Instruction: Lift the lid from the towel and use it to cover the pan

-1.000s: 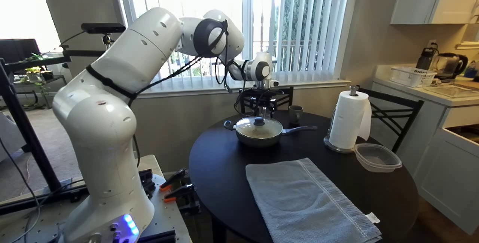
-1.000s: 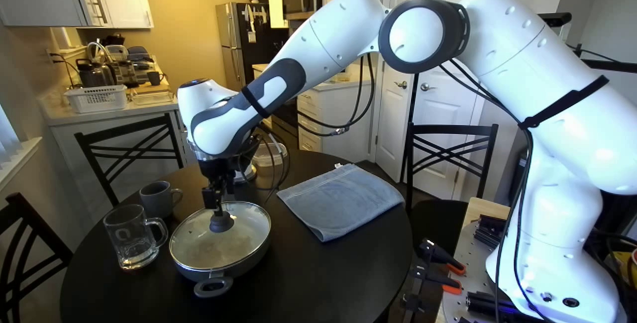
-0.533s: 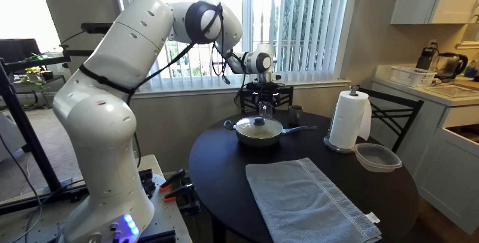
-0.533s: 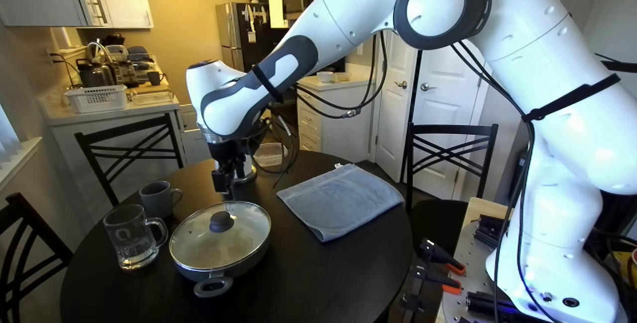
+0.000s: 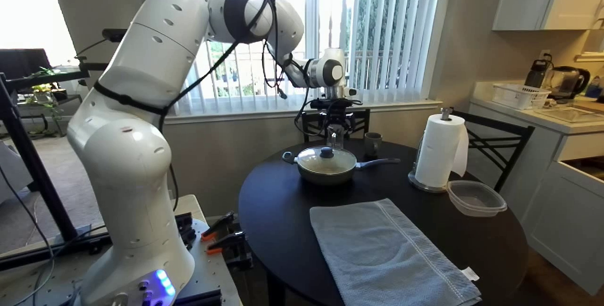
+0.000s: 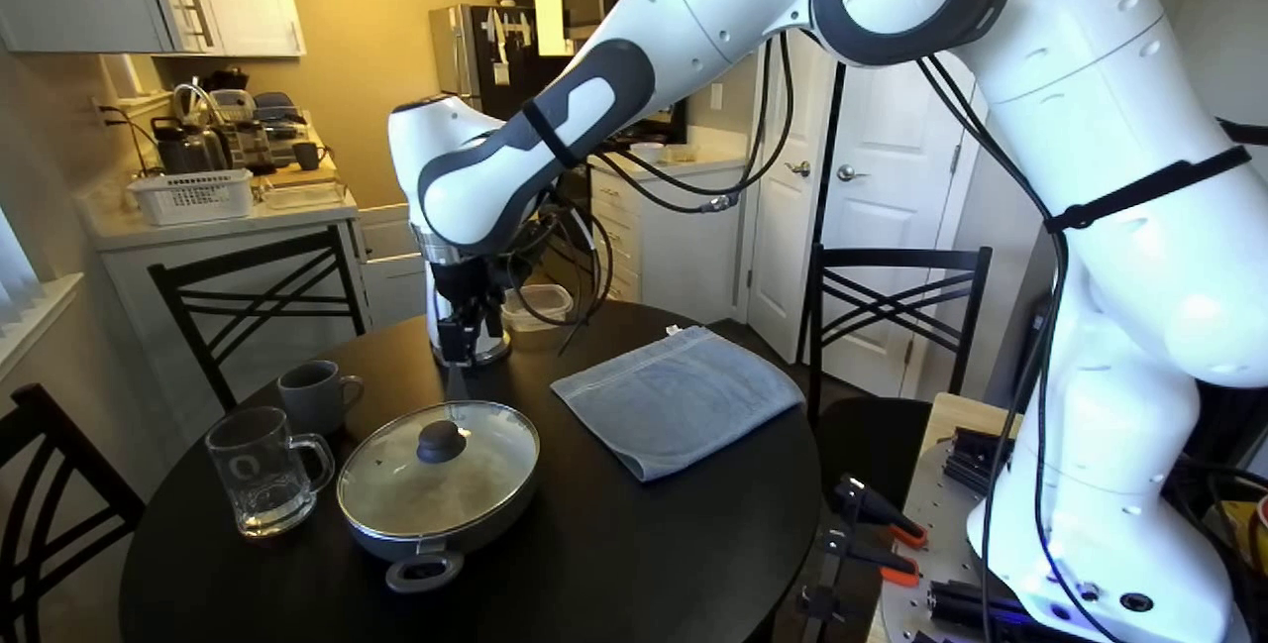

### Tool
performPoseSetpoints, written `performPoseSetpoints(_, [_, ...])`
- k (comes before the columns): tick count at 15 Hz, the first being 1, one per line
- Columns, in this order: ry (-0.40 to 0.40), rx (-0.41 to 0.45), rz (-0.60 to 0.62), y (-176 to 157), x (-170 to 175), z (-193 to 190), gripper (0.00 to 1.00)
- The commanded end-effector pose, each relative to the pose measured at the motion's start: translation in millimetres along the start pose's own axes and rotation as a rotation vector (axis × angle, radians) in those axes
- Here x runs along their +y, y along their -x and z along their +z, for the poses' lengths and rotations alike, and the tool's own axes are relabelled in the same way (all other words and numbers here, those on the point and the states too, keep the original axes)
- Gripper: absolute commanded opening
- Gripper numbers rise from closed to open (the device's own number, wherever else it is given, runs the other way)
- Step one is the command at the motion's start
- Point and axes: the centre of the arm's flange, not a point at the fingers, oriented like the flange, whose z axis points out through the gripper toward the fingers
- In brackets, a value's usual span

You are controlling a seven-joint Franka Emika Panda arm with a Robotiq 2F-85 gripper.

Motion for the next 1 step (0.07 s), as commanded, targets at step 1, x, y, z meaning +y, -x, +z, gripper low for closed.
performPoseSetpoints(1, [0.0, -0.001, 0.0, 0.3, -0.1, 0.5, 1.0])
